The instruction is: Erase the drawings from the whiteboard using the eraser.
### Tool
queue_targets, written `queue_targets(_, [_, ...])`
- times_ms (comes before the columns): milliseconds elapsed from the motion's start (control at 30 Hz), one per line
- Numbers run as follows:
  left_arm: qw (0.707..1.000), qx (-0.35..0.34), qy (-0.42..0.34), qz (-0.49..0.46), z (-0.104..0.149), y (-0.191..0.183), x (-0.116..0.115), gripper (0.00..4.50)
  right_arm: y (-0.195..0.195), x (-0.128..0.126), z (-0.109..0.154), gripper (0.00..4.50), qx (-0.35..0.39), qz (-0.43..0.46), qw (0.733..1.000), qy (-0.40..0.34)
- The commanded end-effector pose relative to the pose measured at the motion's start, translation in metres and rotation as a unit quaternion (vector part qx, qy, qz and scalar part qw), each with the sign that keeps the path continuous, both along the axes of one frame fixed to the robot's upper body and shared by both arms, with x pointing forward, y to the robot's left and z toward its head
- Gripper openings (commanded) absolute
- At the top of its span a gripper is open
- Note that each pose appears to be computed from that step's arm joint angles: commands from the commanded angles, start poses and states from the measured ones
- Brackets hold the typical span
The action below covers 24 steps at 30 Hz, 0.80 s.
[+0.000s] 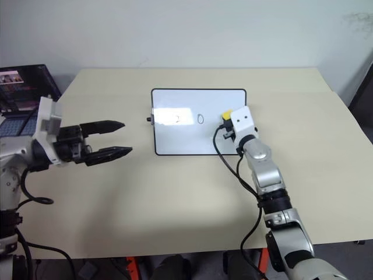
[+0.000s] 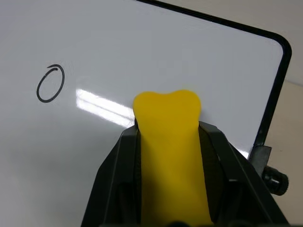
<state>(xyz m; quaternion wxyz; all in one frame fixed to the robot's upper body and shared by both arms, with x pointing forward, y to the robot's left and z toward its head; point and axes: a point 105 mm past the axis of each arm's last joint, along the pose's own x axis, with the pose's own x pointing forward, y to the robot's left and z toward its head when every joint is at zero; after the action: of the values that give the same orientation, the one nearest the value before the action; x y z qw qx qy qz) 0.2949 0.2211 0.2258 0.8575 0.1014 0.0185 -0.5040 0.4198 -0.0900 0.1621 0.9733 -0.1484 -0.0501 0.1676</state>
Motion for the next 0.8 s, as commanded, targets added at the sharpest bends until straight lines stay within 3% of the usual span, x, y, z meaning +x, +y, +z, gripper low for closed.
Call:
queue_targets(33, [1.0, 0.004, -0.02, 0.0, 0.009, 0.002, -0.003, 4.5, 0.001, 0.002, -0.001, 1.27, -0.016, 0.002, 1.0, -0.009])
queue_targets(533, [1.0, 0.005, -0.021, 0.006, 0.011, 0.002, -0.003, 4.5, -0.014, -0.028, -0.044, 1.27, -0.071, 0.02, 0.996, 0.054])
queue_targets(667, [1.0, 0.005, -0.021, 0.007, 0.012, 0.002, -0.003, 4.5, -0.017, -0.031, -0.036, 1.27, -0.055, 0.019, 0.997, 0.044])
queue_targets(800, [1.0, 0.005, -0.022, 0.006, 0.013, 0.001, -0.002, 4.5, -0.011, -0.032, -0.007, 1.27, 0.007, 0.032, 0.999, 0.01])
